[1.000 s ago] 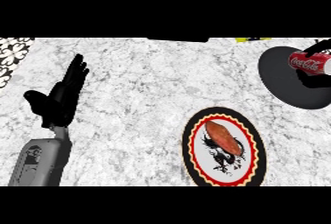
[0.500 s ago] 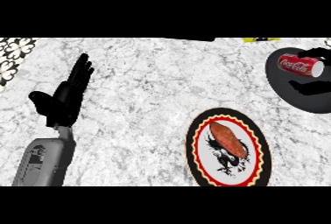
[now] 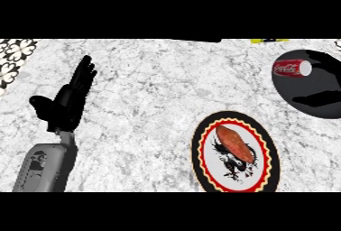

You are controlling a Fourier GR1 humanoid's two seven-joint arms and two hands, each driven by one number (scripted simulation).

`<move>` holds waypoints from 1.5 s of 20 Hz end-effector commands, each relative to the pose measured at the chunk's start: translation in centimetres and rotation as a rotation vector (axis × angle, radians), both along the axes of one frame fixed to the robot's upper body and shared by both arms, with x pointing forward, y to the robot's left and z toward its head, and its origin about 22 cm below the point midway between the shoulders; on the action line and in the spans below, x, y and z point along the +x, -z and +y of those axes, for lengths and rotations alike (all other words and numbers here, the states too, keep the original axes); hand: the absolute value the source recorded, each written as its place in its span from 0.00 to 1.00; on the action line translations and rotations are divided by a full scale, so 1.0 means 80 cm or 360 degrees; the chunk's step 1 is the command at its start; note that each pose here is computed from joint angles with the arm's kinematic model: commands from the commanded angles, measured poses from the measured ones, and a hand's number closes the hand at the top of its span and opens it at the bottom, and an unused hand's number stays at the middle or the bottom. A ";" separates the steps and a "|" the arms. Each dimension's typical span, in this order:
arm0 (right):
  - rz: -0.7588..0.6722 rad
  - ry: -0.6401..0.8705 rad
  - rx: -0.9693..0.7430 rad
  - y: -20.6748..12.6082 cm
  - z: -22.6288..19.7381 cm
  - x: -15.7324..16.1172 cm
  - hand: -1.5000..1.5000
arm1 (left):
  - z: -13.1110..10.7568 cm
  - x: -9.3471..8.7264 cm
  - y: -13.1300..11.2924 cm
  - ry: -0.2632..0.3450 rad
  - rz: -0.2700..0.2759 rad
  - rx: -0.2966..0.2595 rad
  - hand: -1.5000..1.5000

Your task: Pick the can from the plate and place it in the pan

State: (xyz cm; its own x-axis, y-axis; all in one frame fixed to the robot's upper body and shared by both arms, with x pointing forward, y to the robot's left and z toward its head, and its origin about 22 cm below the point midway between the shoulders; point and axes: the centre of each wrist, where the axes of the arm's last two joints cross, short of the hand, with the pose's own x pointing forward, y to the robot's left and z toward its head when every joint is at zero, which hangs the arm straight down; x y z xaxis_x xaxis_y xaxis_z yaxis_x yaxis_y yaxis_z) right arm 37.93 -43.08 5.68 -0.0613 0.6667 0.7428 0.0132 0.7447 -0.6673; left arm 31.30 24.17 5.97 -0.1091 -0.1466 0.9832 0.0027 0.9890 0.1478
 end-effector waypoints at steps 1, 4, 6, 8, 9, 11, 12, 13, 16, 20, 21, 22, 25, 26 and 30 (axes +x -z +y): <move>-0.0163 0.0003 0.0175 -0.004 -0.012 -0.005 0.00 | 0.007 -0.003 -0.002 -0.0006 0.0000 -0.0023 0.50; -0.0277 0.0086 0.0384 -0.005 -0.021 -0.010 0.00 | 0.023 -0.009 0.005 -0.0029 0.0007 0.0000 0.50; -0.0303 0.0050 0.0514 0.000 -0.032 -0.020 0.00 | 0.014 0.001 -0.005 -0.0062 0.0003 0.0003 0.50; -0.0214 -0.0015 0.0586 -0.011 -0.067 -0.042 0.00 | 0.015 -0.010 0.009 -0.0084 0.0017 0.0004 0.50; -0.0210 -0.0053 0.0685 -0.003 -0.077 -0.054 0.00 | 0.017 -0.007 0.002 -0.0073 0.0037 0.0003 0.50; -0.0168 -0.0144 0.0746 -0.022 -0.102 -0.068 0.00 | 0.023 -0.005 0.005 -0.0076 0.0038 -0.0001 0.50; -0.0188 -0.0163 0.0783 -0.009 -0.107 -0.080 0.00 | 0.029 -0.012 0.019 -0.0103 0.0057 -0.0025 0.50; -0.0167 -0.0192 0.0781 -0.006 -0.118 -0.094 0.00 | 0.028 -0.011 0.009 -0.0126 0.0032 0.0015 0.50; -0.0195 -0.0229 0.0840 -0.024 -0.146 -0.116 0.00 | 0.031 -0.019 0.016 -0.0136 0.0077 -0.0019 0.50; -0.0196 -0.0237 0.0826 -0.034 -0.175 -0.150 0.00 | 0.042 -0.026 0.017 -0.0174 0.0058 0.0027 0.50; -0.0193 -0.0252 0.0840 -0.053 -0.179 -0.146 0.00 | 0.048 -0.017 0.004 -0.0142 0.0054 -0.0007 0.50; -0.0210 -0.0243 0.0823 -0.040 -0.180 -0.154 0.00 | 0.044 -0.017 0.011 -0.0157 0.0061 -0.0011 0.50; -0.0169 -0.0250 0.0823 -0.055 -0.188 -0.159 0.00 | 0.030 -0.021 0.017 -0.0169 0.0036 -0.0009 0.50; -0.0127 -0.0246 0.0840 -0.047 -0.196 -0.175 0.00 | 0.044 -0.029 0.012 -0.0187 0.0067 -0.0006 0.50; -0.0113 -0.0245 0.0734 -0.046 -0.196 -0.178 0.00 | 0.044 -0.020 0.013 -0.0157 0.0069 0.0021 0.50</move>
State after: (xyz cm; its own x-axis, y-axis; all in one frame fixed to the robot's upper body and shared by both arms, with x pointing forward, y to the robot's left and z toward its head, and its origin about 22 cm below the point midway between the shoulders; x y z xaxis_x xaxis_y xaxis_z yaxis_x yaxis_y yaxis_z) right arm 25.63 -57.81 10.02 -0.0583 0.3845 0.9213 0.0759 0.9219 -0.3800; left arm 29.75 27.07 5.01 -0.0557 -0.1546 0.9864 -0.0892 0.9848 0.1493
